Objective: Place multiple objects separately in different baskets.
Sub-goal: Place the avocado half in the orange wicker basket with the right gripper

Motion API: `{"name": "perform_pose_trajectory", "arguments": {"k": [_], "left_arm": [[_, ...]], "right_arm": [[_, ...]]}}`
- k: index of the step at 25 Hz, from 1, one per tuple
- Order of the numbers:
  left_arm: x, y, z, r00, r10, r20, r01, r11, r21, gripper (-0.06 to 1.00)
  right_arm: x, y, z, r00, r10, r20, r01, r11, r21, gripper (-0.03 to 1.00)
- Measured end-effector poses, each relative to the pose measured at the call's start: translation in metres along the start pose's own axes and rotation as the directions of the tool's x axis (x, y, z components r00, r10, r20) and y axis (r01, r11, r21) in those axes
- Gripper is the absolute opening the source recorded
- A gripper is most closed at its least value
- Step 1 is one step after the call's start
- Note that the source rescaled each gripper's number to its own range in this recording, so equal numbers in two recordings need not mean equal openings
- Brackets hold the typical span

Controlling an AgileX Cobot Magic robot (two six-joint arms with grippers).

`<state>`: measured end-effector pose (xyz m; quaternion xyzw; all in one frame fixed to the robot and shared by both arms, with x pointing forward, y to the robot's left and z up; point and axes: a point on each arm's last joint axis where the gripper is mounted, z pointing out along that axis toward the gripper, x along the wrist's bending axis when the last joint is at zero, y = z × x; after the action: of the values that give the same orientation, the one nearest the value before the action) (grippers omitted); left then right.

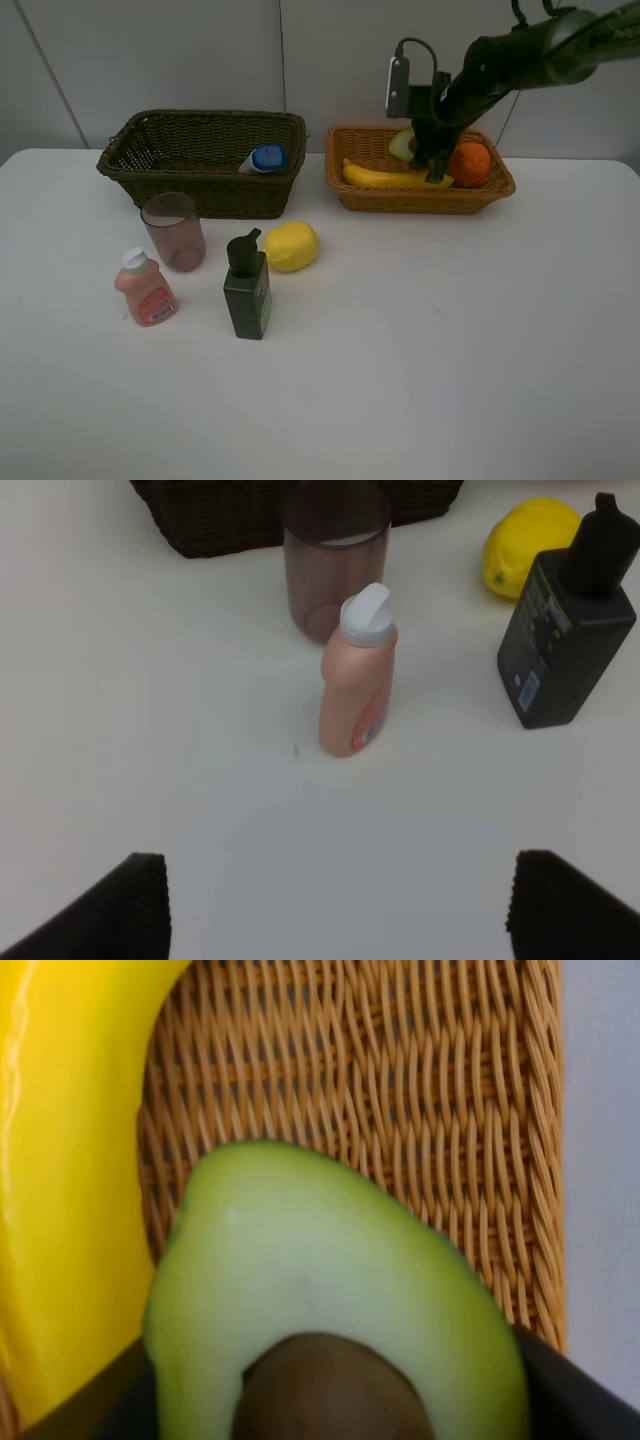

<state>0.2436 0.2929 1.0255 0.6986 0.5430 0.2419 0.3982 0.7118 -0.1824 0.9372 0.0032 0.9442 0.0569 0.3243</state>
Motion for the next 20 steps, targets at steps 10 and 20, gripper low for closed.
{"name": "perform_pose_trajectory", "arguments": {"k": [10,20], "left_arm": [[0.000,0.000,0.000,1.000,0.000,0.000,0.000,1.000,0.000,0.90],[0.000,0.000,0.000,1.000,0.000,0.000,0.000,1.000,0.000,0.90]], "right_arm": [[-0.005,0.002,0.000,0.967,0.251,0.045,-0.250,0.968,-0.034,0.58],[-0.010,0.001,-0.001,0.890,0.451,0.067,-0.445,0.892,-0.082,0.85]]}}
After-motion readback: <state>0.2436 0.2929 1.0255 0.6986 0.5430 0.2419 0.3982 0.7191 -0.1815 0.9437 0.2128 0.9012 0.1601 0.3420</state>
